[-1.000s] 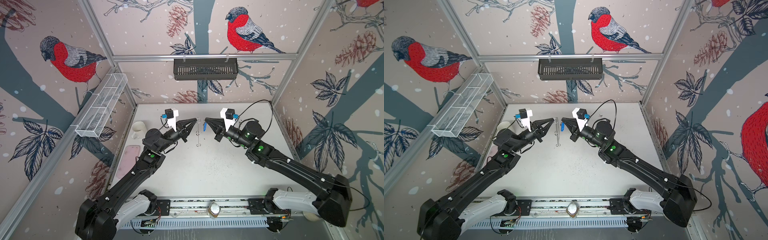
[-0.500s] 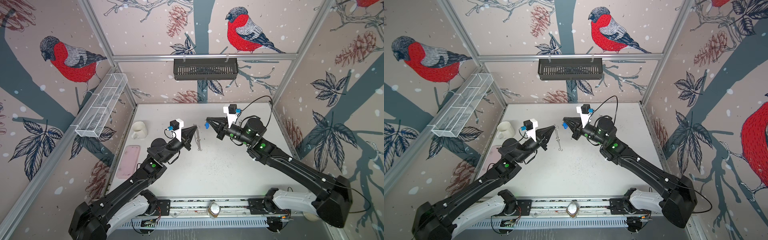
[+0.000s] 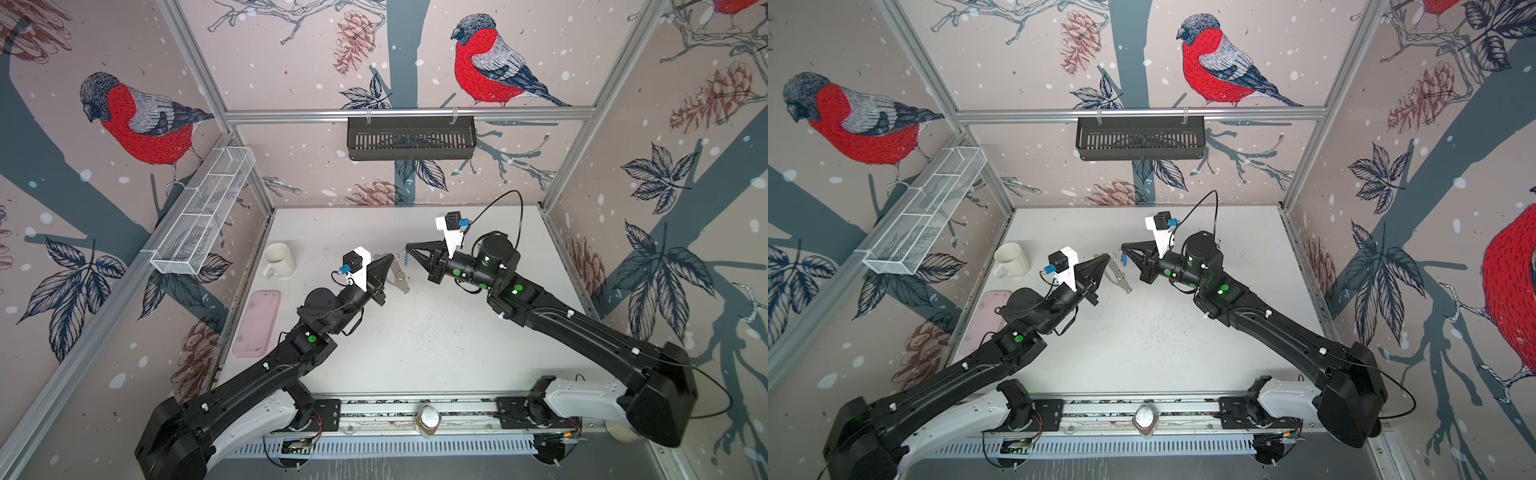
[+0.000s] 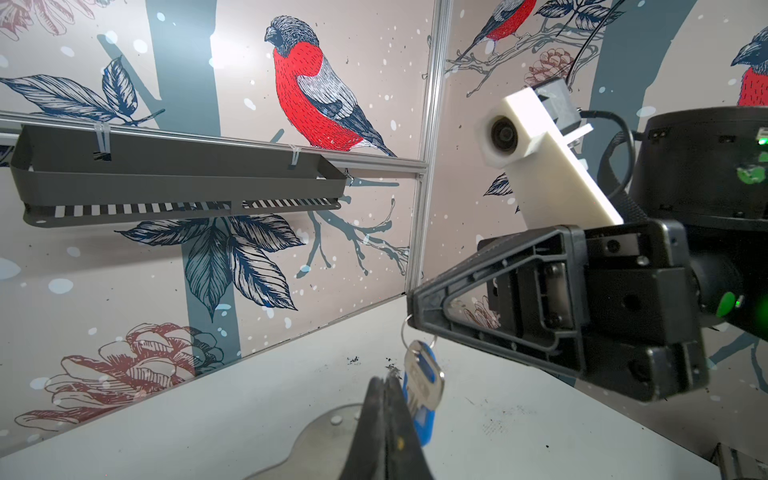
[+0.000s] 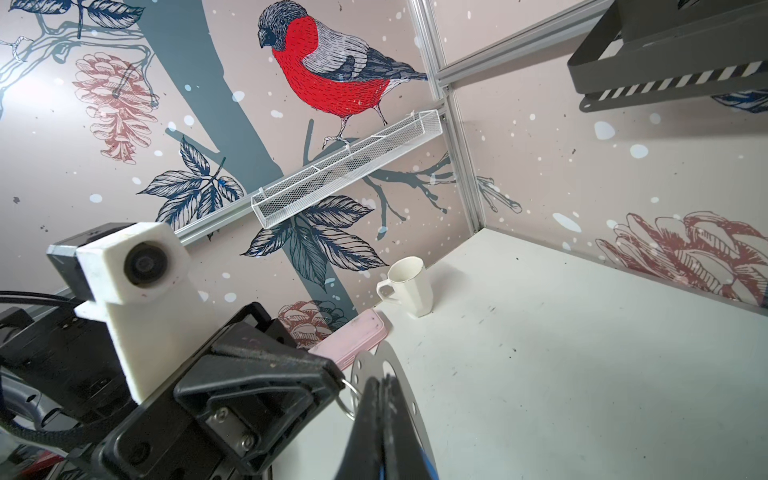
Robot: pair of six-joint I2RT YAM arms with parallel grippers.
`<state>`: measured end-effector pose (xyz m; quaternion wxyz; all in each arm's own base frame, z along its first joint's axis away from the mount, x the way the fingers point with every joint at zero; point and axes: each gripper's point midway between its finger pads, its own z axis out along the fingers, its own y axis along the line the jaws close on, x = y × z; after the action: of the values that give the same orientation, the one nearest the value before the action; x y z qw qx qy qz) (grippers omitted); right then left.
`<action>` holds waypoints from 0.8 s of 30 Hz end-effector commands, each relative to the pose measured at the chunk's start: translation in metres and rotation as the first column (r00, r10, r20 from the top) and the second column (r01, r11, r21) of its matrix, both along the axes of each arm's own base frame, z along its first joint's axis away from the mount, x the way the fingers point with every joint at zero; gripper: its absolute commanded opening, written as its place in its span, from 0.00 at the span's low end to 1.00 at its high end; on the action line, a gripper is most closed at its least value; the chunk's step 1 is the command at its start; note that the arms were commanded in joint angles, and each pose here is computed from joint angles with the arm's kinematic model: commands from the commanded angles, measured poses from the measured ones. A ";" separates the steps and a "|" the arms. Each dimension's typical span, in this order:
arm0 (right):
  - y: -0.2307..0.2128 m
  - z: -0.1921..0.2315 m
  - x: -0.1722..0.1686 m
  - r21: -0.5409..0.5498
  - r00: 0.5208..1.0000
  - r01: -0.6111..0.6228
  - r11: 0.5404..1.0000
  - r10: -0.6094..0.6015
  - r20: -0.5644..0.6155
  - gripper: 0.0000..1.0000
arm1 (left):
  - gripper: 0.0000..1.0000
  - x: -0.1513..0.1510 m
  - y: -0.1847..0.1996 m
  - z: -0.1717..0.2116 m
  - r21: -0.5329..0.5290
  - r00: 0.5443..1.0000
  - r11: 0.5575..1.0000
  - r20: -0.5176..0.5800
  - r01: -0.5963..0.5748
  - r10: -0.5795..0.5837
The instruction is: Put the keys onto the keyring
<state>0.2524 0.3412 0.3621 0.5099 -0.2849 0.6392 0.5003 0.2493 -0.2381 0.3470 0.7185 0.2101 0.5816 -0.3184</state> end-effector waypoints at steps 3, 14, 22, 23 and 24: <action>0.004 0.002 -0.008 0.010 0.999 -0.044 0.999 0.044 -0.006 0.00 | 0.00 -0.006 0.005 0.019 -0.034 0.996 0.999 0.082 -0.020 0.023; 0.014 -0.010 -0.010 -0.010 0.997 -0.067 0.998 0.067 -0.026 0.00 | 0.00 -0.008 0.004 0.019 -0.033 0.996 0.999 0.088 -0.016 0.019; 0.010 -0.003 -0.011 0.001 0.999 -0.050 0.999 0.050 -0.012 0.00 | 0.00 -0.007 0.006 0.017 -0.032 0.996 0.999 0.086 -0.035 0.038; 0.010 -0.002 -0.011 0.002 0.999 -0.049 0.999 0.049 -0.011 0.00 | 0.00 -0.007 0.006 0.017 -0.032 0.996 0.999 0.086 -0.036 0.039; 0.009 -0.001 -0.011 0.004 0.999 -0.049 0.999 0.049 -0.010 0.00 | 0.00 -0.007 0.006 0.017 -0.030 0.996 0.999 0.085 -0.038 0.040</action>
<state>0.2414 0.3523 0.3499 0.4814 -0.3016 0.6458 0.5101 0.2443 -0.2363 0.3518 0.7346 0.2124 0.5677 -0.3049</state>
